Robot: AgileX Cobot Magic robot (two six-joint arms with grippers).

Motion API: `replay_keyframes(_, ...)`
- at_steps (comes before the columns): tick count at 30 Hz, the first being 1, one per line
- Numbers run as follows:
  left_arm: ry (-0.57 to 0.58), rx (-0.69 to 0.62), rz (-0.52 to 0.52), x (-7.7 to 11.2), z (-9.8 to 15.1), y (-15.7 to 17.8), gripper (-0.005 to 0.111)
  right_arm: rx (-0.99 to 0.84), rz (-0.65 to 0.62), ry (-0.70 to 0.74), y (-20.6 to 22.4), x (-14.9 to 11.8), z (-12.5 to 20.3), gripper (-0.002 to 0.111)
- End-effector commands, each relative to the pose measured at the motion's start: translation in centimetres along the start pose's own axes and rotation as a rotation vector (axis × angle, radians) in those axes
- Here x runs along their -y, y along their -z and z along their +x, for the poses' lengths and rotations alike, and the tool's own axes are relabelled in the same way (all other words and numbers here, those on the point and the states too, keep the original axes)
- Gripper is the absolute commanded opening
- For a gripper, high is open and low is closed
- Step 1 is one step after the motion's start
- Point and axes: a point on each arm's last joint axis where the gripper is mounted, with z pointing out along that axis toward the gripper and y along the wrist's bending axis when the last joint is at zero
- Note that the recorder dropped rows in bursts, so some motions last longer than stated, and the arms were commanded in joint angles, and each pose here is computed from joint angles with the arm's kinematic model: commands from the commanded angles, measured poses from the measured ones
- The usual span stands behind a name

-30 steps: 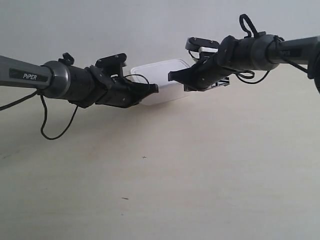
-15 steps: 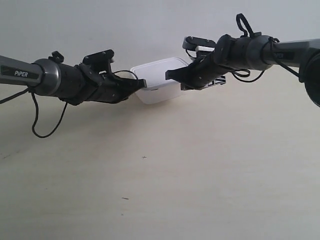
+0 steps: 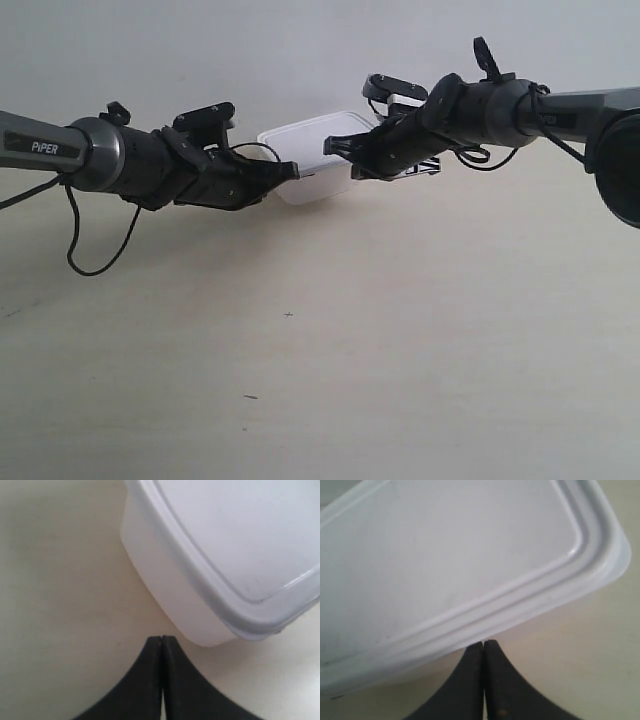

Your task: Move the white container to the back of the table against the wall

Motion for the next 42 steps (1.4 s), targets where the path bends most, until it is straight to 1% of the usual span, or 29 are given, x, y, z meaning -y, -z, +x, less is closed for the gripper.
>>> replay_keyframes(1, -0.033, 0.022, 0.017, 0.7, -0.8, 0.2, 0.000, 0.014, -0.023, 0.001, -0.3, -0.1, -0.6, 0.000)
replay_keyframes(5, -0.035, 0.032, 0.020, 0.8, -1.1, 0.2, 0.000, 0.010, -0.024, -0.007, -0.7, 0.0, -0.4, 0.000)
replay_keyframes(8, -0.059, 0.032, 0.019, 0.8, -1.1, 0.2, 0.000, 0.023, -0.025, -0.012, -0.7, 0.0, -0.5, 0.000)
replay_keyframes(14, -0.059, 0.040, 0.015, 0.7, -1.2, 0.2, 0.000, 0.036, -0.039, 0.005, -0.8, -0.6, -0.5, 0.000)
replay_keyframes(18, -0.057, 0.003, 0.035, 0.9, -0.8, 0.2, 0.000, 0.041, -0.044, 0.003, -0.9, -0.9, -0.4, 0.000)
replay_keyframes(22, -0.048, 0.004, 0.038, 1.1, -0.8, 0.2, 0.000, 0.049, -0.043, 0.004, -0.8, -0.9, -0.5, 0.000)
replay_keyframes(27, -0.027, 0.002, 0.072, 2.1, -1.3, 0.3, 0.000, 0.041, -0.045, 0.004, -0.9, -0.9, -0.4, 0.000)
replay_keyframes(32, -0.047, -0.002, 0.112, 3.4, -1.3, -0.6, 0.000, 0.052, -0.028, 0.042, 0.0, -0.6, -1.2, 0.000)
replay_keyframes(35, -0.038, -0.038, 0.131, 3.4, -0.7, -1.6, 0.000, 0.060, -0.020, 0.046, 0.4, -0.2, -1.6, 0.000)
replay_keyframes(37, -0.038, -0.038, 0.129, 3.3, -0.5, -2.0, 0.000, 0.061, -0.014, 0.041, 0.5, 0.2, -1.7, 0.000)
replay_keyframes(42, -0.037, 0.007, 0.108, 3.2, -0.9, -2.3, 0.000, 0.064, 0.003, 0.042, 0.7, 1.2, -2.0, 0.000)
